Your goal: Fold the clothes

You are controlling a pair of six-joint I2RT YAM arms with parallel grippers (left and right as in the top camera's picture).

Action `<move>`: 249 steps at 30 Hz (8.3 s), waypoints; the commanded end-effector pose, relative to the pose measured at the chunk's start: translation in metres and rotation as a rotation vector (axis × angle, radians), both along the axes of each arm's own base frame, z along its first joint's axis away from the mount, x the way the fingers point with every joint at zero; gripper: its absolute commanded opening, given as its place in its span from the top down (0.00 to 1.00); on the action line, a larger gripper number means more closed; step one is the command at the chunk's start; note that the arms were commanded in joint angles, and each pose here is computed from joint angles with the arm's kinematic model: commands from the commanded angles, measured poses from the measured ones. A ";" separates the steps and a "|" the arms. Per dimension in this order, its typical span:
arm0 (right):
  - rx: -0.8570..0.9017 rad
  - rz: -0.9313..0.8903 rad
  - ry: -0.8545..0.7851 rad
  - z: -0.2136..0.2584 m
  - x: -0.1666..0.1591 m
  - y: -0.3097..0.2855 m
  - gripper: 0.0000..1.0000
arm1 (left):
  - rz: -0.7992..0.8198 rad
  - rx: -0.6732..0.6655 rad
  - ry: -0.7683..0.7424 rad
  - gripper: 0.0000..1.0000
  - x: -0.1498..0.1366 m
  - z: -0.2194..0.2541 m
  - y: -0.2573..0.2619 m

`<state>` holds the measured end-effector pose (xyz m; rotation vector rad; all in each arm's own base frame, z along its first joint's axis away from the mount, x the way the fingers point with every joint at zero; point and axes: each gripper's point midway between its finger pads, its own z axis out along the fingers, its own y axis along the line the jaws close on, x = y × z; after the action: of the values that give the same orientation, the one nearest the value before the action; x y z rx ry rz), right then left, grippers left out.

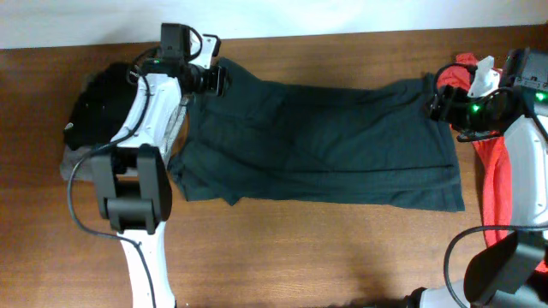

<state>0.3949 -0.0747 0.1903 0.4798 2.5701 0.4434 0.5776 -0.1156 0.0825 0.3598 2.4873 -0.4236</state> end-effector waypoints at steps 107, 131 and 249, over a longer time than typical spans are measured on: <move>0.154 -0.102 -0.362 -0.113 0.135 -0.130 0.39 | 0.013 -0.043 0.191 1.00 -0.034 0.084 -0.001; -0.302 -0.209 -0.318 -0.137 0.189 -0.097 0.35 | 0.007 -0.040 0.190 1.00 -0.035 0.084 -0.001; 0.149 -0.093 0.388 -0.015 -0.138 -0.009 0.36 | -0.045 0.177 0.766 0.44 -0.265 0.066 0.037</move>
<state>0.2638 -0.0903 0.1893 0.8387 2.8161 0.5598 0.3249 -0.0570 0.1682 0.2042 3.2565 -0.3737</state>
